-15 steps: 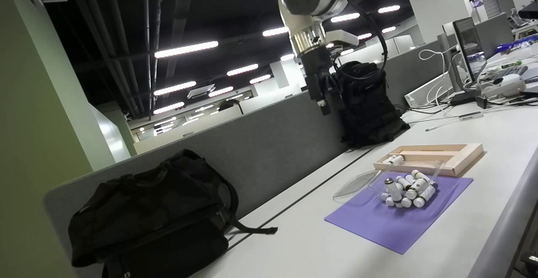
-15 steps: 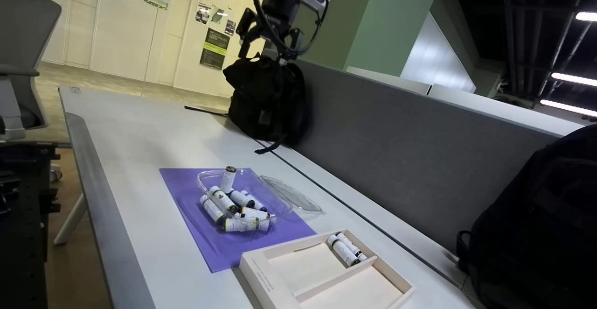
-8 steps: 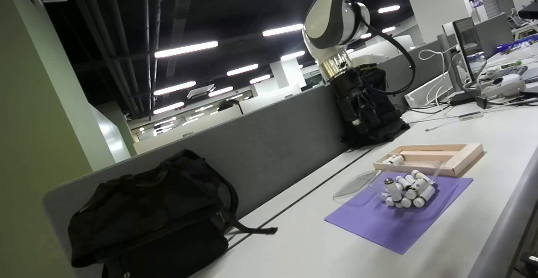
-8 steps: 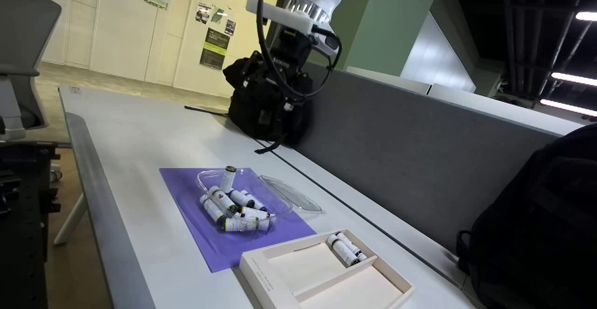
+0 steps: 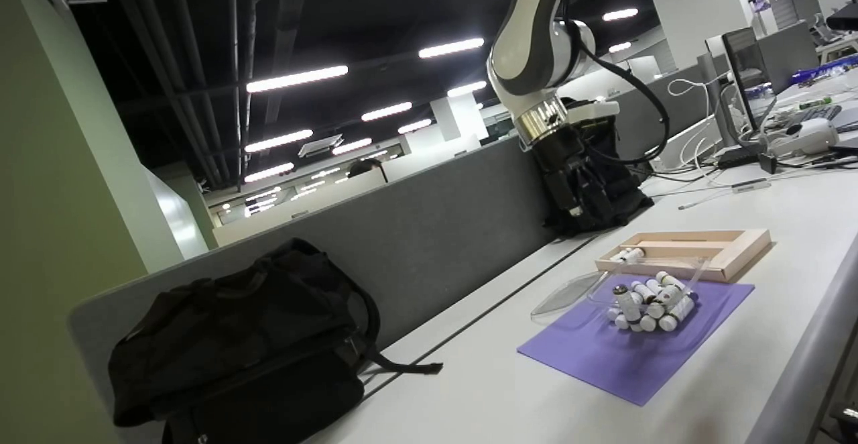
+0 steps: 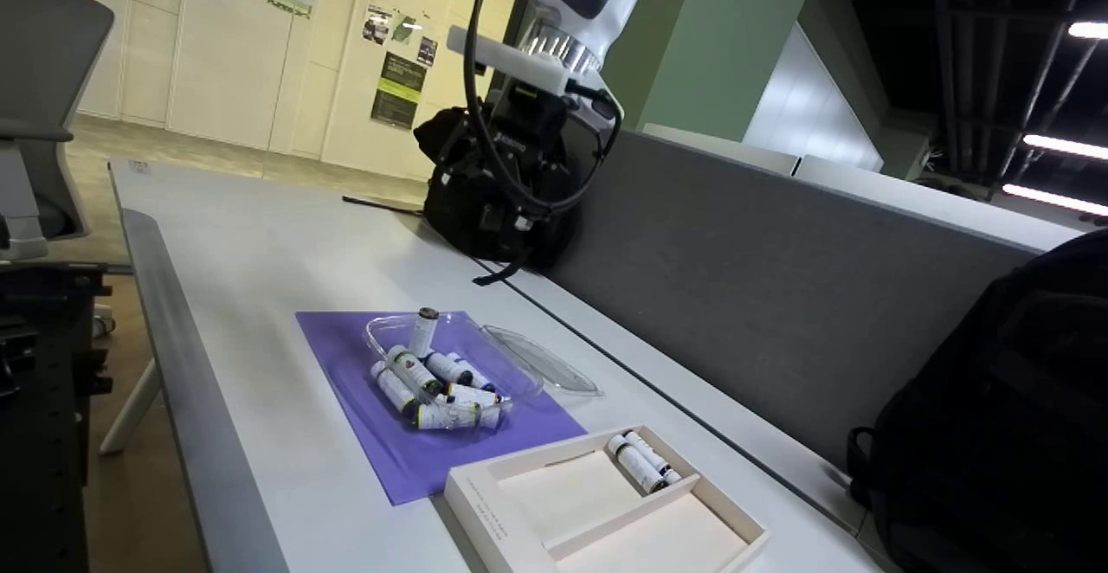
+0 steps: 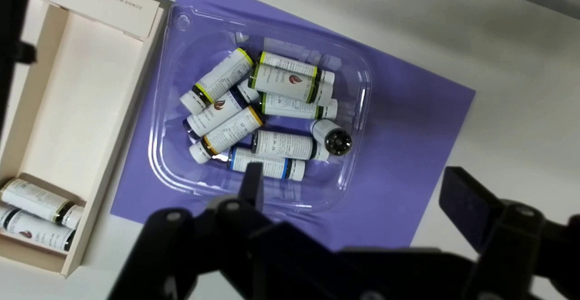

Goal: Take a bottle out of the box and put it on the counter

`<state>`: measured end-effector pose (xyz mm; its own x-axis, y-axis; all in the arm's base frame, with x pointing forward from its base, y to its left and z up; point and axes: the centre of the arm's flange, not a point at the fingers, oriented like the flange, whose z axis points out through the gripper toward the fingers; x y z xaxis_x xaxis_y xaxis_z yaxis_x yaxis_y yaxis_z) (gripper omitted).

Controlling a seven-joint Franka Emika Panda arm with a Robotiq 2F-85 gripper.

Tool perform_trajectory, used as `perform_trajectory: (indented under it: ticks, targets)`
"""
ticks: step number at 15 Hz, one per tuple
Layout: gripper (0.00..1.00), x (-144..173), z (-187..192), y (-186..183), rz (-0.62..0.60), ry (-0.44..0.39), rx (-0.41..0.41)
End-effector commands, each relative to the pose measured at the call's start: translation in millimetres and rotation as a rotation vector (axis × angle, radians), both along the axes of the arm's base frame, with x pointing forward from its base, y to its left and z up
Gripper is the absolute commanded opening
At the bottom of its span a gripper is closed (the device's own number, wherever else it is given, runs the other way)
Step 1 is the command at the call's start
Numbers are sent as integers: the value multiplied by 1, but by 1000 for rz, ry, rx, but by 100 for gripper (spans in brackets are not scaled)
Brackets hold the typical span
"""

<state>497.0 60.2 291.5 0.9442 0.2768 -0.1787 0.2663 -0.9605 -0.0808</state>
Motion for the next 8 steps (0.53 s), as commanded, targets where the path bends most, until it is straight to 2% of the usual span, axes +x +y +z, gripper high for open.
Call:
perform_trajectory:
  ticks: [1, 8]
  targets:
    - [100, 3, -44, 1, 6, 25, -2]
    - [100, -3, -102, 6, 28, 121, -13]
